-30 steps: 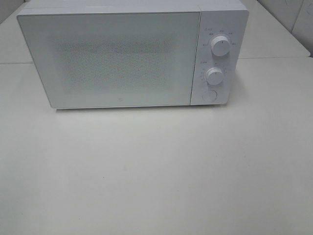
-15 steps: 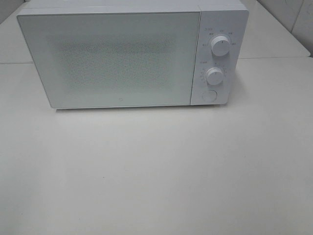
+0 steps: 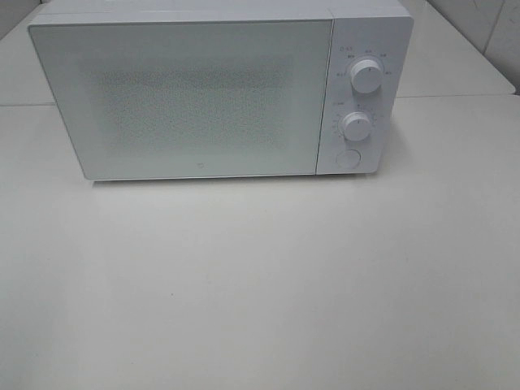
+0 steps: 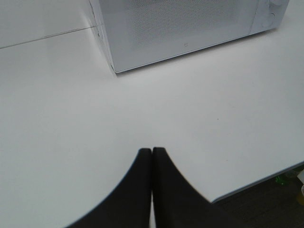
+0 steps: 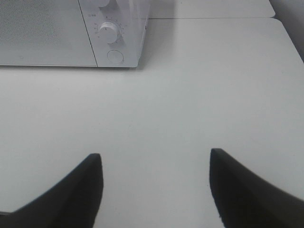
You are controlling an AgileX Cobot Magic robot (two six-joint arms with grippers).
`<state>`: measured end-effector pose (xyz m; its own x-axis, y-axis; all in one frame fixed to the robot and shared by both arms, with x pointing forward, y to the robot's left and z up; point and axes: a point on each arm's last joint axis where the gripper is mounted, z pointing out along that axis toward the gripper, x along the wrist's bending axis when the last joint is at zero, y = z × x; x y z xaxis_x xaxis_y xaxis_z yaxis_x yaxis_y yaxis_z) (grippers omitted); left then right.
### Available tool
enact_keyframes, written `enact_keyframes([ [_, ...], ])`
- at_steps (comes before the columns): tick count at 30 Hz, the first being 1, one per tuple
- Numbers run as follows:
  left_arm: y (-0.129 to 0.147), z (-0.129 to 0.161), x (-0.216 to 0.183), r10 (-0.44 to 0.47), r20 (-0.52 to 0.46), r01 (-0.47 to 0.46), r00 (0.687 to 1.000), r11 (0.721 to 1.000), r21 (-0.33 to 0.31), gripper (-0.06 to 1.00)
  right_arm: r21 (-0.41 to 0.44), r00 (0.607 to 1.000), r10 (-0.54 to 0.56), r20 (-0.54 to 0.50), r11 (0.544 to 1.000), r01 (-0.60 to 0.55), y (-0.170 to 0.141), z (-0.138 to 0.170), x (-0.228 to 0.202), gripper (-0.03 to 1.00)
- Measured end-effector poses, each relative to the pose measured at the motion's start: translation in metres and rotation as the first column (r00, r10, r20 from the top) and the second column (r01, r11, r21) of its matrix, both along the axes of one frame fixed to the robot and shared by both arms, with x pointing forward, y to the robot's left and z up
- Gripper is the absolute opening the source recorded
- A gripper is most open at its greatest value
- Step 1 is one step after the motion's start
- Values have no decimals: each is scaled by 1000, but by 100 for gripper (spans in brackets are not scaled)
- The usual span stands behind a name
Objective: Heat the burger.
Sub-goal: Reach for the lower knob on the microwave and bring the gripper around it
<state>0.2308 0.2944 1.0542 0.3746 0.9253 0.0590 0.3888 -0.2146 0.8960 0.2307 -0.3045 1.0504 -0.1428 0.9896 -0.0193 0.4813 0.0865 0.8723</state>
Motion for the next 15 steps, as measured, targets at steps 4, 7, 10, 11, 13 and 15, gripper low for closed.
enact_keyframes([
  [4, 0, 0, 0, 0, 0, 0, 1000, 1000, 0, 0, 0, 1000, 0, 0, 1000, 0, 0, 0, 0, 63],
  [7, 0, 0, 0, 1, 0, -1, 1000, 1000, 1, 0, 0, 1000, 0, 0, 1000, 0, 0, 0, 0, 63],
  [10, 0, 0, 0, 1, 0, -1, 1000, 1000, 1, 0, 0, 1000, 0, 1, 1000, 0, 0, 0, 0, 63],
  [11, 0, 0, 0, 1, 0, -1, 1000, 1000, 1, 0, 0, 1000, 0, 1, 1000, 0, 0, 0, 0, 63],
  [13, 0, 0, 0, 1, 0, -1, 1000, 1000, 1, 0, 6, 999, 2, 38, 1000, -2, 0, 7, 2, 63],
  [15, 0, 0, 0, 1, 0, -1, 1000, 1000, 1, 0, 7, 999, 2, 48, 1000, -3, 1, 10, 5, 63],
])
